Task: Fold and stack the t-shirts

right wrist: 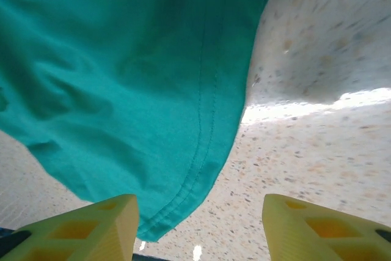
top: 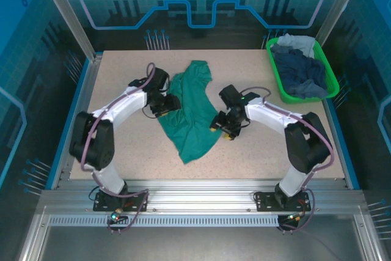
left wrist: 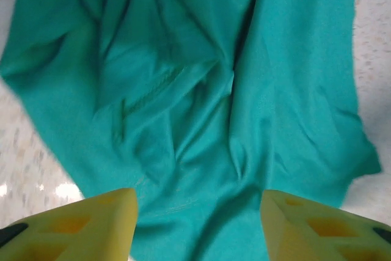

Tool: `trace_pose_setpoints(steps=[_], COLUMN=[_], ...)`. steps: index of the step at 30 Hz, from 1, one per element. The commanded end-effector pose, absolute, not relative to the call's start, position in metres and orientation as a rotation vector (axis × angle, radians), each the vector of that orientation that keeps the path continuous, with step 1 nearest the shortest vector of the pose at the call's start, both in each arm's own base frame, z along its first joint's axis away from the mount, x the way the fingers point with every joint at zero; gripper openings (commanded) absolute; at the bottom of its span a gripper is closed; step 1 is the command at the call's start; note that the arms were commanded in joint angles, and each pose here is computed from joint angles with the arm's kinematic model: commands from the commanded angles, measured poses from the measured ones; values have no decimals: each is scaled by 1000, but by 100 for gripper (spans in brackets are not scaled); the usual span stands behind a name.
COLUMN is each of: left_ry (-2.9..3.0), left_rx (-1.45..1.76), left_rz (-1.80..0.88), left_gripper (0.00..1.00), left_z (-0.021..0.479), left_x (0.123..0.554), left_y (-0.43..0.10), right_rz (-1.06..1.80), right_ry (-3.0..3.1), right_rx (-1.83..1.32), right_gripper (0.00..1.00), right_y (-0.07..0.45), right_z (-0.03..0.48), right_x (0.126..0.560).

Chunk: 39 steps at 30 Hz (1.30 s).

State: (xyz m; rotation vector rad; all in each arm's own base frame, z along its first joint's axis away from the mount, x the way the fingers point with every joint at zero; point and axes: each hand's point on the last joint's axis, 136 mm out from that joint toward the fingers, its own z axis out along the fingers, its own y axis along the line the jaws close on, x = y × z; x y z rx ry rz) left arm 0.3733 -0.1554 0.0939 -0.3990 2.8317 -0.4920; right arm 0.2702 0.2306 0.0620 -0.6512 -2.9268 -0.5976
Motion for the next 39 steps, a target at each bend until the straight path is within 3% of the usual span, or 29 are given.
trace_pose_setpoints(steps=[1,6,11,13,15,18,19,23,30,35,36,39], left_ry=[2847,2881,2895,2888,2885,2888,2882,2800,2614,2573,2592,2673], left_rx=[-283,-251,-246,-246,-256,-250,-249,-306,-593,-661,-638,-561], left_rz=[-268,-130,-256,-279,-300,-304,-297,-307,-445,-583,-614,-610], left_gripper=[56,58,54,47,33,2,0,0,0,0,3,34], left_z=[76,59,46,44,42,39,41,68,126,140,137,122], left_x=[391,400,409,413,417,420,421,427,418,407,405,399], left_y=[-136,-120,-137,-143,-146,-148,-147,-137,-102,-97,-105,-124], right_rz=[-707,-574,-540,-516,-501,-462,-446,-361,-227,-211,-207,-219], right_ry=[-2833,-2790,-2742,-2737,-2729,-2718,-2724,-2811,-3010,-3043,-3047,-3043], right_rx=[-716,-716,-756,-758,-765,-776,-783,-799,-798,-785,-778,-767], right_gripper=[56,56,54,52,50,36,29,0,0,0,0,0], right_y=[259,267,269,268,267,263,259,233,166,138,134,130], right_z=[56,40,26,24,22,16,15,21,58,64,63,65], right_x=[274,259,257,257,257,257,258,272,308,322,324,330])
